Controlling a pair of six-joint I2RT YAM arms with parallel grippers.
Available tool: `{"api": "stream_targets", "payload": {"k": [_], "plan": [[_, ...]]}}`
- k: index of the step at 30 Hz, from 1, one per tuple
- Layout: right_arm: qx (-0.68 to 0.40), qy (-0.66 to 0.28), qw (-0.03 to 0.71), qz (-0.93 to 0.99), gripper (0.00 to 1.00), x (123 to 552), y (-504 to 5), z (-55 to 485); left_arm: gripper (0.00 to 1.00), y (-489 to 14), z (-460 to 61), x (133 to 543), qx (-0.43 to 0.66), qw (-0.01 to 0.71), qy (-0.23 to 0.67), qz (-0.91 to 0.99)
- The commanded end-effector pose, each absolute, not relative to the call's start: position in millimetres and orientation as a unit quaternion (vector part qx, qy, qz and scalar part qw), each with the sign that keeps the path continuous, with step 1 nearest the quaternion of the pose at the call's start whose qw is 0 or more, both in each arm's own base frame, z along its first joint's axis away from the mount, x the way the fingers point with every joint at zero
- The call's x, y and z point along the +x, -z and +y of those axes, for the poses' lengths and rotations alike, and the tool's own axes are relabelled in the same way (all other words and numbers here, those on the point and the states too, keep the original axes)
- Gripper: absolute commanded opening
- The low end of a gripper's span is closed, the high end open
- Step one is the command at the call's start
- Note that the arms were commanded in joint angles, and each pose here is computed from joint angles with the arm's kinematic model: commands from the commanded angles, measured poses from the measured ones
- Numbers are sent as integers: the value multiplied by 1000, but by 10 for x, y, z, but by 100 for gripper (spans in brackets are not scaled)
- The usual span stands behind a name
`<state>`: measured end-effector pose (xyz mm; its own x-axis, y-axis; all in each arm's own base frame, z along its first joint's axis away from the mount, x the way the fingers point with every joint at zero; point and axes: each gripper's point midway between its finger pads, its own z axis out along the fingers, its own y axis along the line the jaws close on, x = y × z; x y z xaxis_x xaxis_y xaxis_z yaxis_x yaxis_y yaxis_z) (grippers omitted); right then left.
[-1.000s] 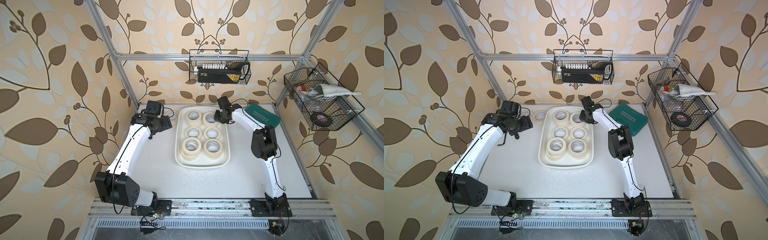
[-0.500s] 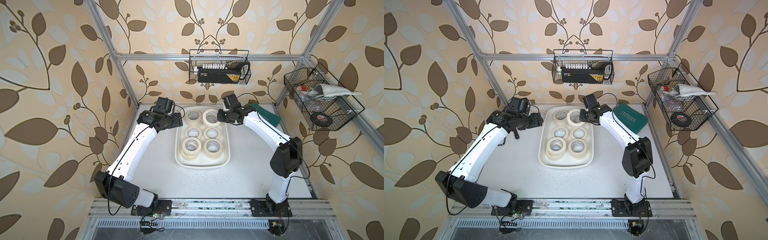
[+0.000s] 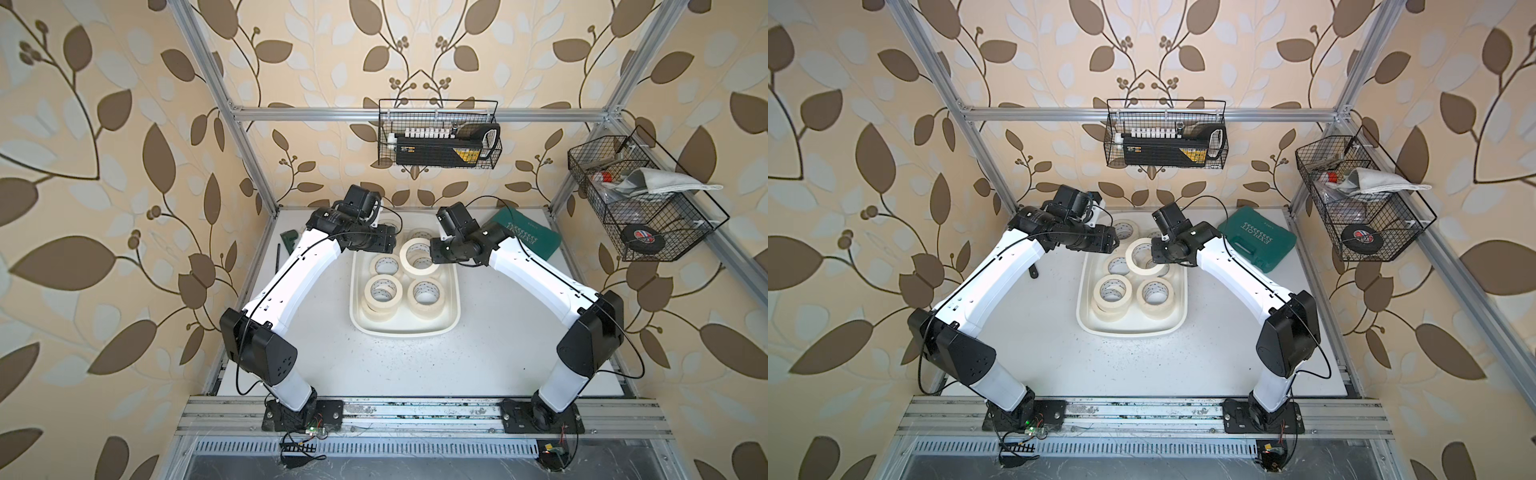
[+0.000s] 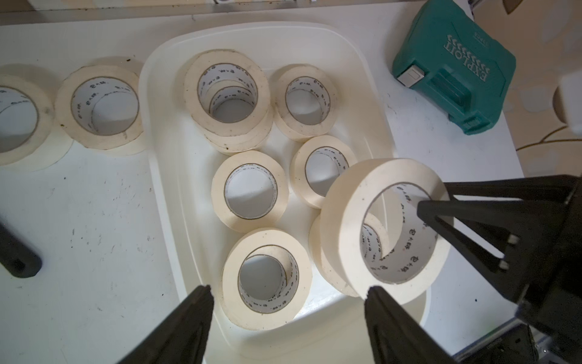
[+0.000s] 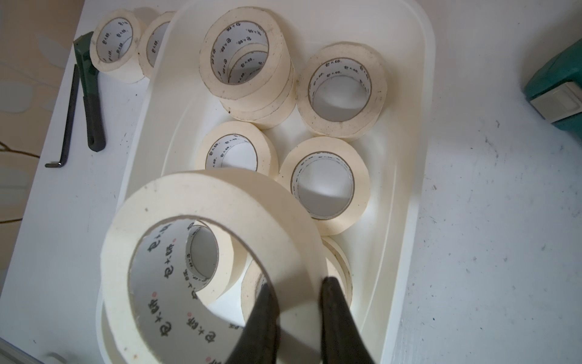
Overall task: Take out the art tape in the storage box
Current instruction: Place the art tape at the center of the board.
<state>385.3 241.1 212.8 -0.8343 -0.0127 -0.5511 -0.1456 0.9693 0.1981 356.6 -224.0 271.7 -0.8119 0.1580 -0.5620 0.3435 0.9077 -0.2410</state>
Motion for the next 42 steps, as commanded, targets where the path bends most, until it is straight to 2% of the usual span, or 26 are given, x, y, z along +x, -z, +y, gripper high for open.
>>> {"api": "stream_targets", "payload": {"k": [1,10,16,23,26,29,34,39,42], "plan": [[-45,-119,299,946,0,3769,-2241,2407,80,-2675,-2424,3535,177,267,178,931],[-48,-127,288,948,0,3639,-2200,2446,77,-2300,-2721,3570,208,232,147,939],[-47,-131,288,947,0,3590,-2219,2436,74,-2213,-2819,3597,213,243,141,936],[-50,-135,290,946,0,3542,-2259,2439,62,-2117,-2900,3589,222,239,129,936],[-49,-135,292,946,2,3530,-2271,2430,48,-2103,-2904,3589,224,237,118,938],[-49,-135,291,946,9,3516,-2270,2425,34,-2130,-2919,3583,225,238,120,937],[-48,-137,299,943,38,3470,-2341,2397,17,-2202,-2954,3544,226,245,139,933],[-53,-155,323,932,55,3381,-2578,2356,13,-2279,-2908,3547,220,255,134,932],[-57,-163,342,924,59,3317,-2752,2306,11,-2361,-2813,3605,207,270,115,933]]}}
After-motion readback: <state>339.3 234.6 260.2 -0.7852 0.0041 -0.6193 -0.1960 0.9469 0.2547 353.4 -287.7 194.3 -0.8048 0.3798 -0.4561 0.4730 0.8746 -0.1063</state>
